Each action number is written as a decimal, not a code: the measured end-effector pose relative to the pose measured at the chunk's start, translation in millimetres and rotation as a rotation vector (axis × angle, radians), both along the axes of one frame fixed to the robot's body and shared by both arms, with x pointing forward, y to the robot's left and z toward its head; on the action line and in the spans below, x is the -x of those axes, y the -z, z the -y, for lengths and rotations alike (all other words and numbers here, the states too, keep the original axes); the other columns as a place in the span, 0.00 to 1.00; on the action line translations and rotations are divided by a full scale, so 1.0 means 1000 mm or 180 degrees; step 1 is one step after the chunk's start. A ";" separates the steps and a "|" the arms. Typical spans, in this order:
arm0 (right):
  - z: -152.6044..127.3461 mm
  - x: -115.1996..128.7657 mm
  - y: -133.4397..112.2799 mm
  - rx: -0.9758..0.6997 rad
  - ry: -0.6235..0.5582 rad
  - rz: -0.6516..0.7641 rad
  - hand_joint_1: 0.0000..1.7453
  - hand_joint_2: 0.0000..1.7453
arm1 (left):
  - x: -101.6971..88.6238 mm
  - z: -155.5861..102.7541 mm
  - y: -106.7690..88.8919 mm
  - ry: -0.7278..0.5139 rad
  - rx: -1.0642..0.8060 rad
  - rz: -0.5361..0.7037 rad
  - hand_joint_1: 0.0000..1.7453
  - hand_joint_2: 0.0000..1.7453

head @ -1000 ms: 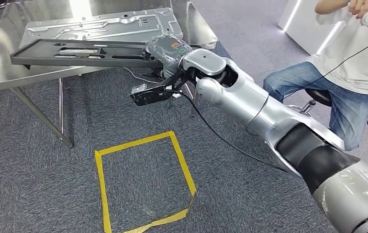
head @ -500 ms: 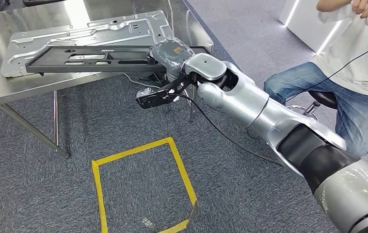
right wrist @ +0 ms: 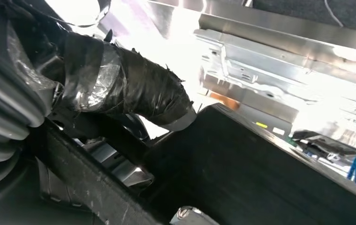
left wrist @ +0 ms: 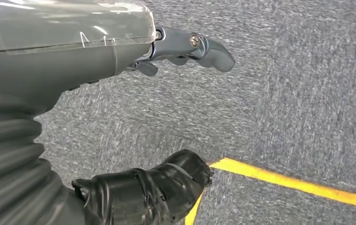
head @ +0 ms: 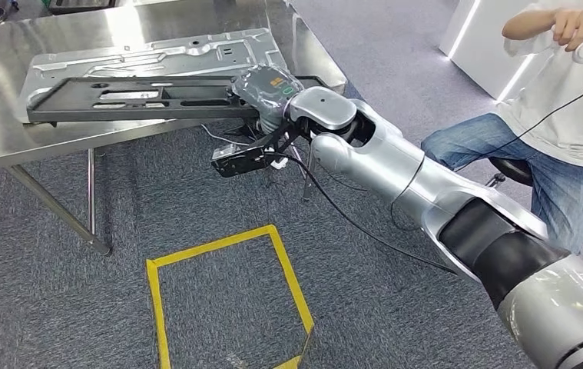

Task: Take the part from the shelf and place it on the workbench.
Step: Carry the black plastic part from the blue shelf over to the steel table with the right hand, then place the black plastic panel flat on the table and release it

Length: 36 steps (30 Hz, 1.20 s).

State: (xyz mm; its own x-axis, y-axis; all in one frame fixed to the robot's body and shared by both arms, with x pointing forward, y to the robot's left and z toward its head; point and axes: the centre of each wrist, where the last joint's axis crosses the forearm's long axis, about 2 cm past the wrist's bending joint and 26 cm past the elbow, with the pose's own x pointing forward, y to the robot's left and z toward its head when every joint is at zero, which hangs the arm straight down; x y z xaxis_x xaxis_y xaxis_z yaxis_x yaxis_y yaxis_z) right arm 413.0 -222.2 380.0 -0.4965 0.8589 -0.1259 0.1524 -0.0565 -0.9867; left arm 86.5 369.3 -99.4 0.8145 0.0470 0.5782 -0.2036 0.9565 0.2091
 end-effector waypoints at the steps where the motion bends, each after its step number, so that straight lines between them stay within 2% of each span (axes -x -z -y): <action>1: 0.000 0.000 0.001 0.0002 0.0000 -0.0007 1.00 1.00 | 0.000 0.000 0.000 0.0000 0.0001 -0.0005 0.00 1.00; 36: 0.008 -0.003 0.011 0.0056 0.0089 -0.0036 1.00 1.00 | 0.004 -0.004 0.000 -0.0023 -0.0008 -0.0106 0.00 1.00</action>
